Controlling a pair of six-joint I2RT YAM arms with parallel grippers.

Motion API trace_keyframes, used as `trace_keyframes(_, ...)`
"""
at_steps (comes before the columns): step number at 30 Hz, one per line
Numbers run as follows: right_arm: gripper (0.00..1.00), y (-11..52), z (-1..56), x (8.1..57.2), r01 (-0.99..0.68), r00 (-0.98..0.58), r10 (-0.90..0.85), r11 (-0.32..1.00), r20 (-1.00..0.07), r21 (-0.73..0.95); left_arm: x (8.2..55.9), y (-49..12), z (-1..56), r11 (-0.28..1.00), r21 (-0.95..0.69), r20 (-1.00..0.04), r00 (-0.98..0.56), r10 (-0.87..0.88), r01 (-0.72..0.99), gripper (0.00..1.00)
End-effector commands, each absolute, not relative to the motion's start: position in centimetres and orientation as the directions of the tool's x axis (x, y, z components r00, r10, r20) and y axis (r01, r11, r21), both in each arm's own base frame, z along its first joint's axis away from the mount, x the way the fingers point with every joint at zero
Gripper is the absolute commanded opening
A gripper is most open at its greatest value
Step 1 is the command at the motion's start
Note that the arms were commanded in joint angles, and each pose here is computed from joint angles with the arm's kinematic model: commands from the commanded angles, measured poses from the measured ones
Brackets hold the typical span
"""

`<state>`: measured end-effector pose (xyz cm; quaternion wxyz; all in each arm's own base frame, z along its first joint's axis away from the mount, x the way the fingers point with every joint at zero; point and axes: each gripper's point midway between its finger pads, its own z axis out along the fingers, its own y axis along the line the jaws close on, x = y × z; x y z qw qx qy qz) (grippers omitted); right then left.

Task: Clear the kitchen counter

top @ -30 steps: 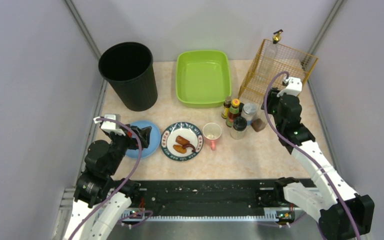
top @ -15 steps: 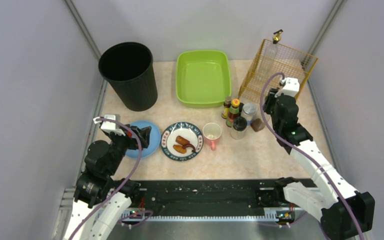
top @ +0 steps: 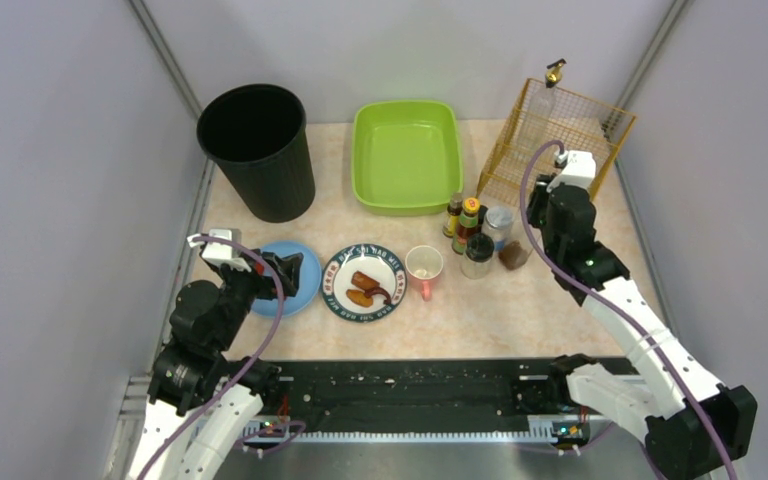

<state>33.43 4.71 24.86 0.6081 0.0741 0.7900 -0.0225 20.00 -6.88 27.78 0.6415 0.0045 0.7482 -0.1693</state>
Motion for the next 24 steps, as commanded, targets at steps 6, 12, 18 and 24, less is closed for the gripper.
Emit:
trace_keyframes(6, 0.00, 4.4, 35.1, 32.4, 0.127, -0.008, 0.148, 0.981, -0.989, 0.145, 20.0, -6.9, 28.5, 0.941, -0.247, -0.965, -0.144, -0.217, 0.233, 0.97)
trace_keyframes(12, 0.00, 3.4, 38.5, 31.4, 0.143, 0.051, 0.129, 0.980, -0.990, 0.135, 20.0, -6.9, 28.5, 0.941, -0.247, -0.965, -0.145, -0.217, 0.234, 0.97)
trace_keyframes(18, 0.00, 2.6, 41.9, 30.7, 0.165, 0.121, 0.129, 0.975, -0.984, 0.148, 20.0, -6.8, 28.4, 0.941, -0.247, -0.965, -0.146, -0.218, 0.232, 0.97)
trace_keyframes(24, 0.00, 1.8, 45.1, 30.8, 0.202, 0.186, 0.110, 0.968, -0.976, 0.147, 20.0, -6.8, 28.4, 0.941, -0.246, -0.965, -0.146, -0.217, 0.232, 0.97)
